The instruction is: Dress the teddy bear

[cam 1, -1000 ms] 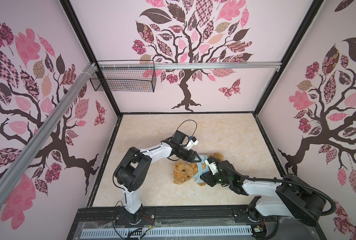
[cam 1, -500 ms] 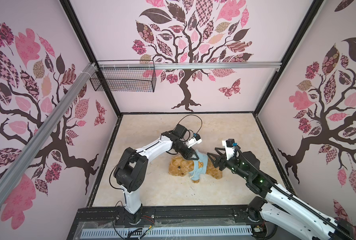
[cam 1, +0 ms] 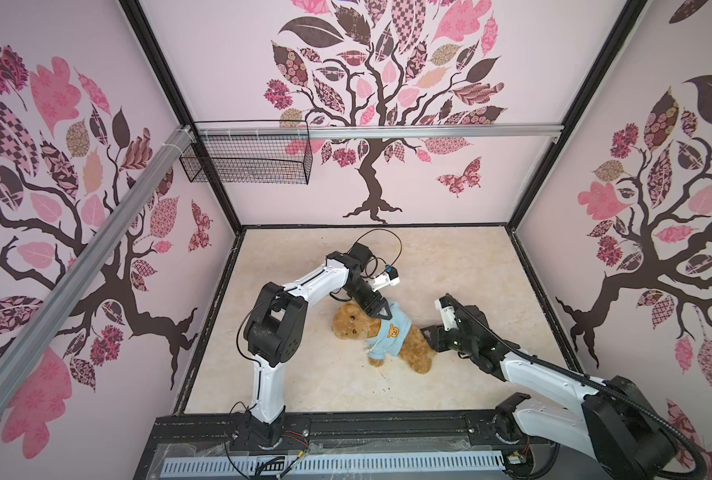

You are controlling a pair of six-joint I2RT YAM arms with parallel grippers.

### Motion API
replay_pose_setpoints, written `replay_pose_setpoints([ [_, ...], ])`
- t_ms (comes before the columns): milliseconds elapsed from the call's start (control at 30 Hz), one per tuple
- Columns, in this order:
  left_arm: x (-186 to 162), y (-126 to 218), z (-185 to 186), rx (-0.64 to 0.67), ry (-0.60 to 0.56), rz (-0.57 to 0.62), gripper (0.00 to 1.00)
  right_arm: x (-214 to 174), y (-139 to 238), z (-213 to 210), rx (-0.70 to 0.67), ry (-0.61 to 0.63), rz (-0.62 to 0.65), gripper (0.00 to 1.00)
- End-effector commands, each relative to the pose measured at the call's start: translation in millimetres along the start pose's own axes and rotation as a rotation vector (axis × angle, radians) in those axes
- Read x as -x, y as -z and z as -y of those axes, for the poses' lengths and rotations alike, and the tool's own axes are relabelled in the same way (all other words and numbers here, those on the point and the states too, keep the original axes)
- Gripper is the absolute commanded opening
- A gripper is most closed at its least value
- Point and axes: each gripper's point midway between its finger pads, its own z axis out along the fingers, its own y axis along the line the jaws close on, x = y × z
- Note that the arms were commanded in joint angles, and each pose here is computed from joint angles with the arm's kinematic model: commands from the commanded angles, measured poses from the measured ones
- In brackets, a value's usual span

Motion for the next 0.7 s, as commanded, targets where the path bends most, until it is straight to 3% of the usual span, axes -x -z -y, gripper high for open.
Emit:
replay_pose_setpoints([
  [0, 39.5, 51.4, -40.4, 0.277, 0.084, 0.171, 0.7, -10.1, 0.3, -16.2, 0.111, -0.077, -0.02, 0.34],
  [200, 27.7, 99.6, -25.5, 0.498, 0.197, 0.318, 0.76, -29.2, 4.2, -36.4, 0.212, -0.136, -0.072, 0.3],
  [300, 10.5, 94.2, 13.6, 0.538, 0.096, 0.31, 0.75, -35.6, 5.8, -52.0, 0.259, -0.142, -0.082, 0.3],
  [500, -24.3, 58.0, 92.5, 0.456, -0.133, 0.316, 0.72, -29.6, 14.0, -73.7, 0.361, -0.174, -0.047, 0.3],
  [667, -43.0, 41.2, 99.3, 0.499, -0.286, 0.294, 0.73, -31.8, 12.2, -63.2, 0.295, -0.13, -0.048, 0.32],
])
